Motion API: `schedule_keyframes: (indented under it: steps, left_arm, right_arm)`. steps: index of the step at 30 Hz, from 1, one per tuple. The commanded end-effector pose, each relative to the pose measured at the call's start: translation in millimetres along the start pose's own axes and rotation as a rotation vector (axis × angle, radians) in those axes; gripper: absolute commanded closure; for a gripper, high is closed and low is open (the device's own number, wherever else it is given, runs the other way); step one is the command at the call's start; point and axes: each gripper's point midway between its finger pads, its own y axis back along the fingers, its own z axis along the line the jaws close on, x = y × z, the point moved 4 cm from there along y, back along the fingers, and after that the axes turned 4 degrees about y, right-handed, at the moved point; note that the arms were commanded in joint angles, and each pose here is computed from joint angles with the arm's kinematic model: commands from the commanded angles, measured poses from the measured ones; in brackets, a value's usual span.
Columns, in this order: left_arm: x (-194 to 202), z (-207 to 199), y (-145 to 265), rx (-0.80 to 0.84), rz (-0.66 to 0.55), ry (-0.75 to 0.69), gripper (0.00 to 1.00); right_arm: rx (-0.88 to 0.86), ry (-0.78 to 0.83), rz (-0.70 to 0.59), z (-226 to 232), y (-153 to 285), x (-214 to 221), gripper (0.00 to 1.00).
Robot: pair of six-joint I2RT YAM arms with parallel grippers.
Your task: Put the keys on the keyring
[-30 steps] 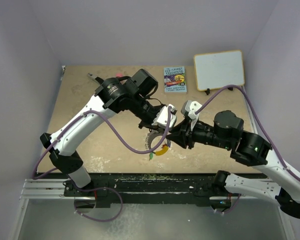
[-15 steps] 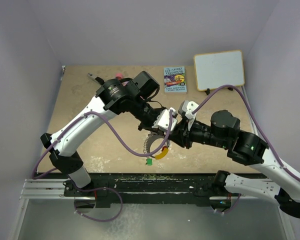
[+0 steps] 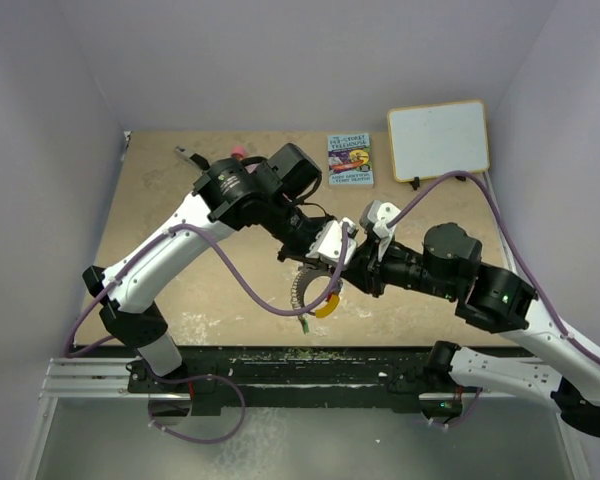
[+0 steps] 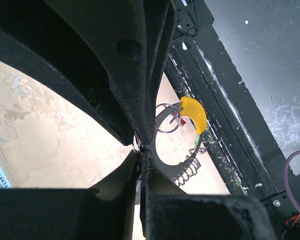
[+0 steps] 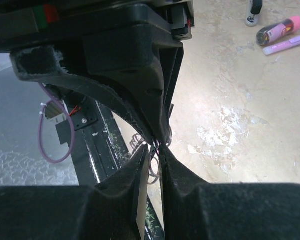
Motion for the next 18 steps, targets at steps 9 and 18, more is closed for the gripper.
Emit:
schedule_keyframes:
  steps: [9, 18]
  left_arm:
    - [-23.0, -4.1, 2.5, -0.017, -0.046, -0.095, 0.96]
    - [-25.1, -4.7, 0.6, -0.023, -0.04, -0.102, 0.96]
  right_arm:
    - [0.051, -0.021, 0.007, -6.4, -3.1, -4.0, 0.76]
    - [0.056, -0.024, 0.037, -7.5, -6.3, 2.8, 0.97]
